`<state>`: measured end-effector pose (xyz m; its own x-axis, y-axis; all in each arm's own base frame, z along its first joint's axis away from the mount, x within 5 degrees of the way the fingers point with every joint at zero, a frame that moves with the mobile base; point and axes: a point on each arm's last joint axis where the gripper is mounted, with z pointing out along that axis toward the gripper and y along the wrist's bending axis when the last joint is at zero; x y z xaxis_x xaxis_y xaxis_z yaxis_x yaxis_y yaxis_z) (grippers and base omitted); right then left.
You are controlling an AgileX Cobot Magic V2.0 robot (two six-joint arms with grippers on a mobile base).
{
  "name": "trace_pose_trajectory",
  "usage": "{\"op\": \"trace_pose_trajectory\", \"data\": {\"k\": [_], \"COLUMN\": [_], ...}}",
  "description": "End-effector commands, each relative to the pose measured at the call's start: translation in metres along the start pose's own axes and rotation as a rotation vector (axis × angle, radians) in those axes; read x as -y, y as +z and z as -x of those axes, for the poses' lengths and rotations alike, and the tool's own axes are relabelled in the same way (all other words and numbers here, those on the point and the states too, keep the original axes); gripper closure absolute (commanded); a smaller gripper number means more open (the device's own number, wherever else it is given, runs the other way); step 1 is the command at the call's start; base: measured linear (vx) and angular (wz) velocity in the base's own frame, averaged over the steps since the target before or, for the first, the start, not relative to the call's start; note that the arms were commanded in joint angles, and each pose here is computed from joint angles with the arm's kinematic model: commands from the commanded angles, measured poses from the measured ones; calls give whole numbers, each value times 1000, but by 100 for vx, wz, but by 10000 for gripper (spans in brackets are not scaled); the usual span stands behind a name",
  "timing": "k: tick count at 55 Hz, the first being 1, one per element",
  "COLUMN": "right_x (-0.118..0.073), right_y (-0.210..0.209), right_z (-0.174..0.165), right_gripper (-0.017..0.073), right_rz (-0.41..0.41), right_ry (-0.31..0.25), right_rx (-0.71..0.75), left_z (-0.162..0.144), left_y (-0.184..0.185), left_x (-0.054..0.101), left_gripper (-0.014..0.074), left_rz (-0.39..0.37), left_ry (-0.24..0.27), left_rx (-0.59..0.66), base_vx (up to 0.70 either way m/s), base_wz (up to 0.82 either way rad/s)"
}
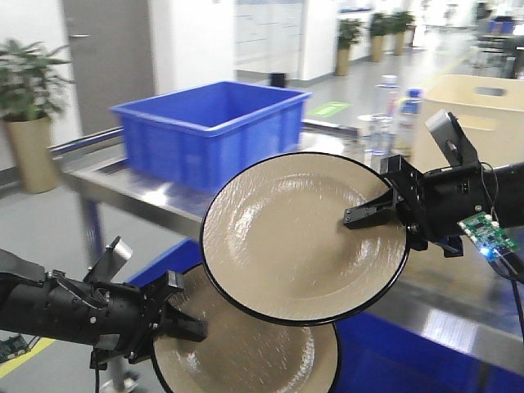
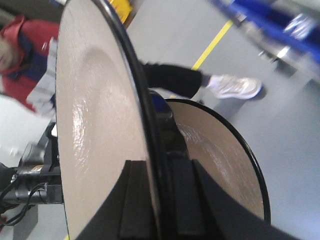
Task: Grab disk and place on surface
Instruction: 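Drive holding both plates to the steel table with the cream bin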
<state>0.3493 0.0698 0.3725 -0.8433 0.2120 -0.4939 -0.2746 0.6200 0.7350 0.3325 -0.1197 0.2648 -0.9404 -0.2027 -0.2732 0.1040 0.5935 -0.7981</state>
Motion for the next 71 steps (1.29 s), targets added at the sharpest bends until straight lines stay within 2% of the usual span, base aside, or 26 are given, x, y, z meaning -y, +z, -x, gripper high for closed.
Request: {"op": "trace_pose_trajectory", "data": {"k": [1, 40, 71], "right_x": [-33, -33, -33], "right_y": [-22, -22, -22], "right_z": [10, 10, 10], "right_gripper": [567, 567, 567], "right_rz": [110, 110, 109], "right_ry": [-8, -8, -8], "right_rx": [123, 123, 123], "left_z": [5, 5, 5], "left_y": [-16, -16, -16], "left_x": [30, 30, 30], "left_gripper": [598, 598, 598], "left_rz": [-121, -121, -118], "left_ry": [-17, -17, -18], "left_rx": [64, 64, 70], "base_vx": [38, 33, 24], "base_wz": [-72, -60, -28]}}
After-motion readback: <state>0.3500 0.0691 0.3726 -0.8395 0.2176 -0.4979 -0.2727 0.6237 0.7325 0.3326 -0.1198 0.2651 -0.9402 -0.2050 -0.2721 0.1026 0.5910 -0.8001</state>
